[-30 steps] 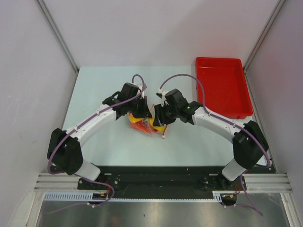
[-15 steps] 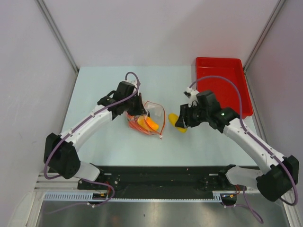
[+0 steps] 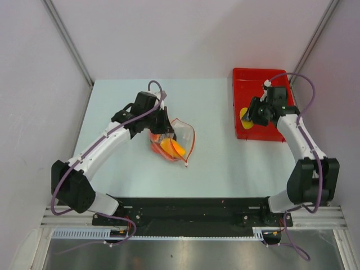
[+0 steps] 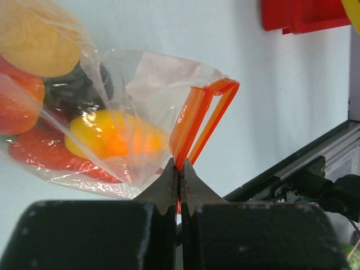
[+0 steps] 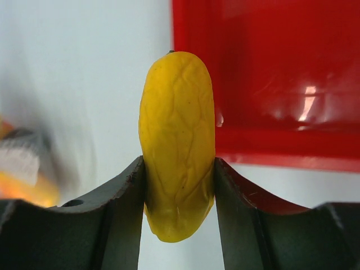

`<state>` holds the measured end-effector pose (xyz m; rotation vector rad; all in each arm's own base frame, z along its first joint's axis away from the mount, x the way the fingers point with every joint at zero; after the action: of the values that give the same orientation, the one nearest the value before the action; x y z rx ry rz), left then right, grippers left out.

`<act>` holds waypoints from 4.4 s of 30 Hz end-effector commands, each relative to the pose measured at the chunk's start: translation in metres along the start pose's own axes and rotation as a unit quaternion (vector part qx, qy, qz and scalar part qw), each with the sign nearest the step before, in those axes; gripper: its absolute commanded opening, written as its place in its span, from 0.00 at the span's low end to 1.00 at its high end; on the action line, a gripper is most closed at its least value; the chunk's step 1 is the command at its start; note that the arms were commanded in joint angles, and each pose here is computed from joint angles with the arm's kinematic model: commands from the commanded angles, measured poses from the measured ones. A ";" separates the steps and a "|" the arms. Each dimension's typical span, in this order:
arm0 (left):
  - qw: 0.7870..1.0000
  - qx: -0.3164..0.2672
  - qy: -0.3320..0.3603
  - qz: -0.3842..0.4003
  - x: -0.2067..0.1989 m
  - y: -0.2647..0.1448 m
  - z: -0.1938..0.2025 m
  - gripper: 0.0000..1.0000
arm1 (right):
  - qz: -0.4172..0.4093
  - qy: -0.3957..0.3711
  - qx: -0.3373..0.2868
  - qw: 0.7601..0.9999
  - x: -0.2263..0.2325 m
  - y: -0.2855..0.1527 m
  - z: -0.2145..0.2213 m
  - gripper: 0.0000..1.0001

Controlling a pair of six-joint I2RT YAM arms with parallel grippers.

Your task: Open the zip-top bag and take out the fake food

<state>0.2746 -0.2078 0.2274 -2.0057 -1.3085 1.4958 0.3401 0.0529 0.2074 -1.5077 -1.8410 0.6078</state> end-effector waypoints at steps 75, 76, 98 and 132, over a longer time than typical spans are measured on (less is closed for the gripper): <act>0.972 0.033 -0.100 0.208 -0.057 -0.044 -0.021 0.00 | -0.270 -0.373 -0.058 0.886 0.261 0.063 0.116 0.85; 0.973 0.032 -0.101 0.206 -0.057 -0.042 -0.021 0.00 | -0.269 -0.374 -0.052 0.886 0.259 0.065 0.120 0.86; 0.990 0.024 -0.102 0.099 -0.013 -0.009 0.004 0.00 | -0.352 -0.337 -0.049 0.872 0.280 0.107 0.182 0.89; 0.998 -0.049 -0.047 0.013 0.022 -0.034 -0.048 0.00 | -0.308 -0.271 0.011 0.912 0.256 0.000 0.121 0.13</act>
<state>0.2938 -0.1627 0.2417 -1.9688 -1.4269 1.6690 0.2265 0.3324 0.1571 -0.6202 -2.6422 0.7740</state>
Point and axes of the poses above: each gripper's point midway between its finger pads, its own y axis out along the fingers, its own x axis along the line the jaws close on, z = x × y, the point moved 5 cm from there along -y, back along the fingers, and after that the axes turned 13 degrees about -y, right-handed, at the moved point
